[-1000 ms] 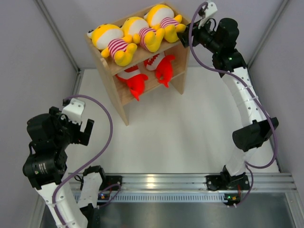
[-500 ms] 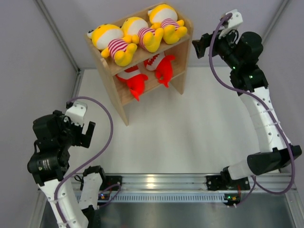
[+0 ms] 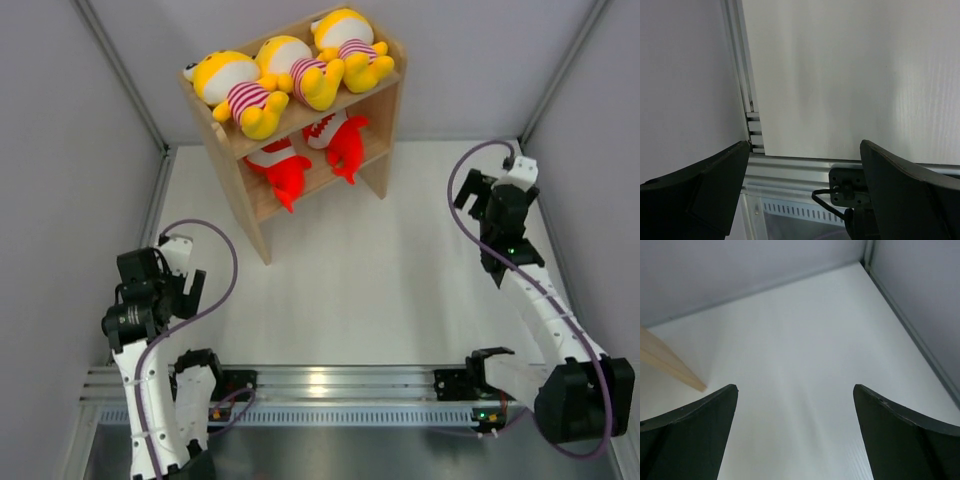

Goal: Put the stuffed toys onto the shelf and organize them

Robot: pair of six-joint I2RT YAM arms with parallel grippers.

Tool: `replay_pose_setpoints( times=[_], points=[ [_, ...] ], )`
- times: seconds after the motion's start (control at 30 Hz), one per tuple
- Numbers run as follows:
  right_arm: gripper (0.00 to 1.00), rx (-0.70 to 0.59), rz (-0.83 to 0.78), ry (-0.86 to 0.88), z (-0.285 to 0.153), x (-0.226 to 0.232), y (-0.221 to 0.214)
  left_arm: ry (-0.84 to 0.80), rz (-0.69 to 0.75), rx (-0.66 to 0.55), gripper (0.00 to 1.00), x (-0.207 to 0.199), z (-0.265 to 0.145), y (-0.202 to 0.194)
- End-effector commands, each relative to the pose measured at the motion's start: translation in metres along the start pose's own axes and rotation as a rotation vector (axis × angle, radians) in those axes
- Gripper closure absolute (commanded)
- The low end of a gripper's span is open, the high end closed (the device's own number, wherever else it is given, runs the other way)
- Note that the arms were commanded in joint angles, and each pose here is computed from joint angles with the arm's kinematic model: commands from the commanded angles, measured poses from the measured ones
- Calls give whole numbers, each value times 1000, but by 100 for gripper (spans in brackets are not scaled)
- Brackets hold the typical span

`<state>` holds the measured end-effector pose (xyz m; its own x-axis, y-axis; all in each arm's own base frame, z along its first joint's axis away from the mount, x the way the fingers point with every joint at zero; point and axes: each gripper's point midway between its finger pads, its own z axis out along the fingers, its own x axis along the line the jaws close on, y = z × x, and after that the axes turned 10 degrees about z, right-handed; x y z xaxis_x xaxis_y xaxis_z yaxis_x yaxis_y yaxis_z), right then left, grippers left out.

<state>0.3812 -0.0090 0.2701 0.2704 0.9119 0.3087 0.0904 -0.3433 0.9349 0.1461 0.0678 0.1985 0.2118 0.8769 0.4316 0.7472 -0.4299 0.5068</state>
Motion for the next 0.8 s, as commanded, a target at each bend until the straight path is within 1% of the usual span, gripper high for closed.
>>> replay_pose_setpoints(
  times=[0.0,0.07,0.13,0.2,0.23,0.3,0.33,0.4,0.57,0.7,0.77],
  points=[
    [1,-198,121,-65,-18,-19,20,94,-57,-95,1,15,11,17],
    [0,-207,113,-113,-25,-33,4,97,-77,-103,1,11,21,14],
    [1,-220,101,-139,-28,-39,-1,135,-106,-144,1,15,24,18],
    [0,-197,68,-167,-29,-47,-10,129,-125,-150,2,10,31,16],
    [1,-188,71,-175,-29,-48,-13,103,-131,-172,2,5,32,19],
    [1,-184,110,-155,-31,-43,-14,85,-122,-170,1,0,35,16],
    [1,-201,122,-129,-31,-38,-11,101,-137,-173,1,2,35,15],
    [1,-200,118,-101,-32,-32,-15,100,-135,-171,1,0,36,13],
    [0,-177,110,-106,-28,-31,-21,97,-133,-176,1,0,35,13],
    [1,-182,113,-105,-28,-31,-22,92,-121,-167,1,-2,38,10],
    [0,-177,115,-81,-27,-27,-24,91,-118,-164,1,-2,39,9]
  ],
)
